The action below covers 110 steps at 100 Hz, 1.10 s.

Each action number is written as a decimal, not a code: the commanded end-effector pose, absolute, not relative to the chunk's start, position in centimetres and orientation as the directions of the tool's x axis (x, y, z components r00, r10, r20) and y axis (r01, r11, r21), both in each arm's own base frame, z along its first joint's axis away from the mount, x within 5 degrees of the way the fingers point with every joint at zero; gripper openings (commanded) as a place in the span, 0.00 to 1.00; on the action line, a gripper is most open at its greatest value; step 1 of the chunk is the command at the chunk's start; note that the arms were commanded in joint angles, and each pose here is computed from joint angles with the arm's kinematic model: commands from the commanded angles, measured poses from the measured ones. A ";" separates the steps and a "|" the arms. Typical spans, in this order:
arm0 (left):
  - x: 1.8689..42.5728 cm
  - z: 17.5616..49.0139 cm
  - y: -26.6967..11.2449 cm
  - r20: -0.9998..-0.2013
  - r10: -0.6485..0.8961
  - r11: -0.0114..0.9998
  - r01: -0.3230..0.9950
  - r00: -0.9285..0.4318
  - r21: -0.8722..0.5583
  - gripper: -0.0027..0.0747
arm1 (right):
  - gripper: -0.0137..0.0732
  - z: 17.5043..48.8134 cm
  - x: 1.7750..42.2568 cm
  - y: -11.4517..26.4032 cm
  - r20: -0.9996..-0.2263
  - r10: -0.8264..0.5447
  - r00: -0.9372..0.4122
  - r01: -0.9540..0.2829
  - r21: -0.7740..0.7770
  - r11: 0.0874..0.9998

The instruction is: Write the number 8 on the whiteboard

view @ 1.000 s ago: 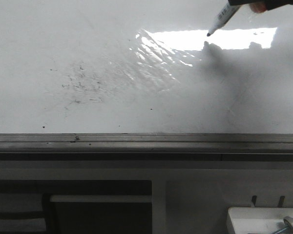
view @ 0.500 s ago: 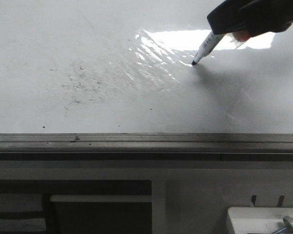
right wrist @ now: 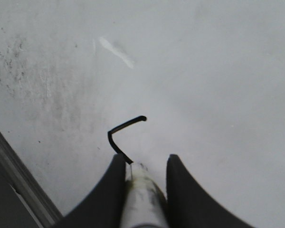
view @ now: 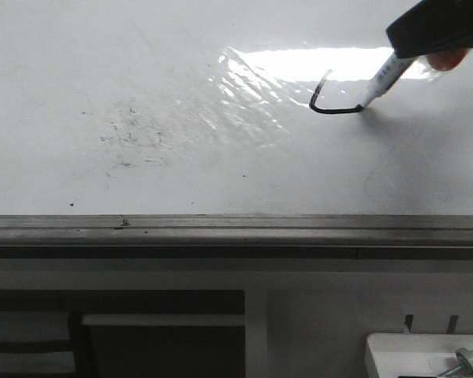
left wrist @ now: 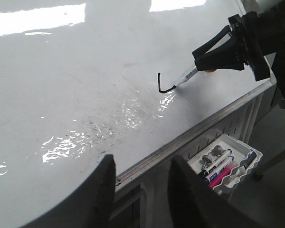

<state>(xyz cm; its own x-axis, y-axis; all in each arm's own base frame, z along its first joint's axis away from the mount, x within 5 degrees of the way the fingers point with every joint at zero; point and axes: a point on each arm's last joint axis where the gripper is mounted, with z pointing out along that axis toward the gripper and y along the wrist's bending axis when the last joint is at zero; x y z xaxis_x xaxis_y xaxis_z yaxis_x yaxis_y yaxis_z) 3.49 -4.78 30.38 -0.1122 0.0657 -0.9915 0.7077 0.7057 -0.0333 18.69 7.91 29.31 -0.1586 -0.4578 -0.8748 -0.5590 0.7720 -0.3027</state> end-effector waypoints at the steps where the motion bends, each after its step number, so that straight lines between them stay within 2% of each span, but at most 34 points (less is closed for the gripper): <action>1: 3.7 31.7 -4.6 -0.997 -0.015 0.725 0.686 -0.079 -0.065 0.34 | 0.08 30.2 18.9 6.8 -0.875 -0.467 -0.129 -0.489 -0.354 0.798; 21: 3.7 31.7 -4.6 -0.996 -0.022 0.723 0.687 -0.083 -0.073 0.34 | 0.08 27.9 17.9 7.0 -0.860 -0.471 -0.198 -0.559 -0.295 0.775; 43: 3.7 31.7 -4.6 -0.996 -0.025 0.722 0.688 -0.085 -0.077 0.34 | 0.08 27.7 17.7 7.4 -0.863 -0.464 -0.198 -0.571 -0.283 0.770; 93: 3.6 31.7 -4.7 -0.996 -0.026 0.720 0.689 -0.087 -0.079 0.34 | 0.08 31.1 19.6 8.7 -0.885 -0.449 -0.120 -0.577 -0.306 0.757; 110: 3.6 31.7 -4.7 -0.995 -0.027 0.717 0.692 -0.093 -0.084 0.34 | 0.08 32.1 20.7 8.7 -0.892 -0.441 -0.100 -0.536 -0.325 0.779</action>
<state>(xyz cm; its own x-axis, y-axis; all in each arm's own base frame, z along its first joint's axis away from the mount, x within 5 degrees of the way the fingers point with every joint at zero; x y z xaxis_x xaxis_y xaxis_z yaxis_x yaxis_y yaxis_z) 3.45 -4.83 30.42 -0.1207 0.0510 -0.9914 0.7111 0.7013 -0.0505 19.75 9.21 30.06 -0.1549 -0.4661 -0.8710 -0.6244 0.7295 -0.2793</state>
